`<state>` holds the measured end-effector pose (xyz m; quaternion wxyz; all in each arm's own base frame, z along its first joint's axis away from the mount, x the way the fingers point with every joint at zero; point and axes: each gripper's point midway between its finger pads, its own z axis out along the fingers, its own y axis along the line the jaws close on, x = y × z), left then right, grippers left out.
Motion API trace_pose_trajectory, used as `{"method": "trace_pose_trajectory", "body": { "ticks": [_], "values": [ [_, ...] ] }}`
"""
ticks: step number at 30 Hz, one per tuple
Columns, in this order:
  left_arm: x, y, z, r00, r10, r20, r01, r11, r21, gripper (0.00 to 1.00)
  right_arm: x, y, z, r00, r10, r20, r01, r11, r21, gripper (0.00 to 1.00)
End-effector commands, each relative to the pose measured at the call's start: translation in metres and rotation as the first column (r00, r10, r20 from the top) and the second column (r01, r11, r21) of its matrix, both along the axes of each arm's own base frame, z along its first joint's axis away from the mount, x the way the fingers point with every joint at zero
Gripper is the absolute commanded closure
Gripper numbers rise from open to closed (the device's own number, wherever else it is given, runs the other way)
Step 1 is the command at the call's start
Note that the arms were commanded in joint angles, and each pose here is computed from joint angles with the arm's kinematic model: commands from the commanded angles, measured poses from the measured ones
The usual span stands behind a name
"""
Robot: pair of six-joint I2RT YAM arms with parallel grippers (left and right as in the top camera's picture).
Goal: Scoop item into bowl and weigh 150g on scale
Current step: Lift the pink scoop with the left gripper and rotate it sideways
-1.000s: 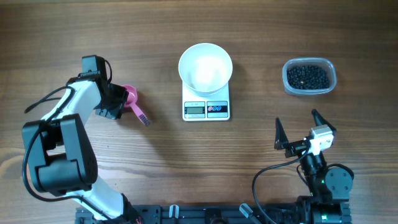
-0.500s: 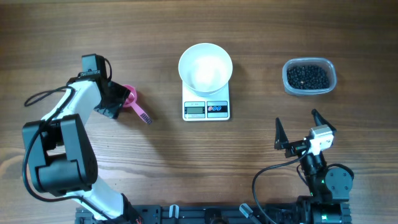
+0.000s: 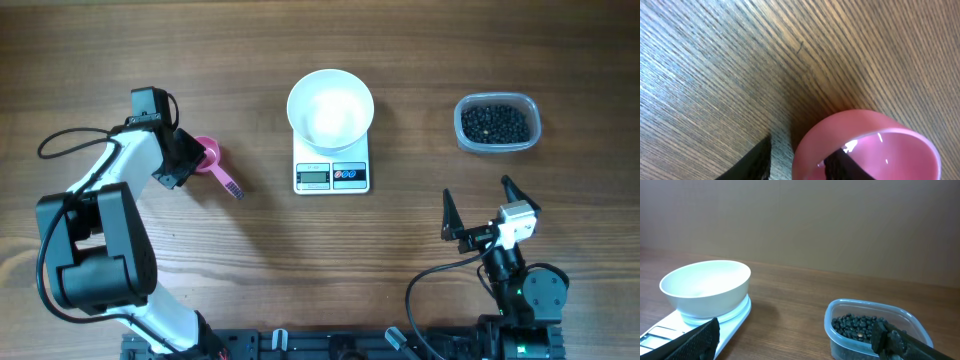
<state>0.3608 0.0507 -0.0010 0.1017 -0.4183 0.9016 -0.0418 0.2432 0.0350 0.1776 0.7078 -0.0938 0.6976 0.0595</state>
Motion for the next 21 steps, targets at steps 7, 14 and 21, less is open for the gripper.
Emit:
{"method": "trace_pose_trajectory", "body": {
  "ticks": [7, 14, 21],
  "values": [
    [-0.015, 0.002, -0.020, 0.998, -0.014, -0.064, 0.014, 1.000, 0.010, 0.96, 0.000, -0.001, 0.002, 1.000, -0.006, 0.013, 0.006, 1.000, -0.004, 0.00],
    [-0.010, 0.003, 0.008, 1.000, -0.007, -0.008, 0.008, 1.000, 0.018, 0.96, 0.000, -0.001, 0.002, 1.000, -0.006, 0.013, 0.006, 1.000, -0.005, 0.00],
    [-0.029, -0.001, 0.097, 0.991, 0.072, 0.115, -0.074, 0.997, 0.007, 0.96, 0.000, -0.001, 0.002, 1.000, -0.006, 0.013, 0.006, 1.000, -0.005, 0.00]
  ]
}}
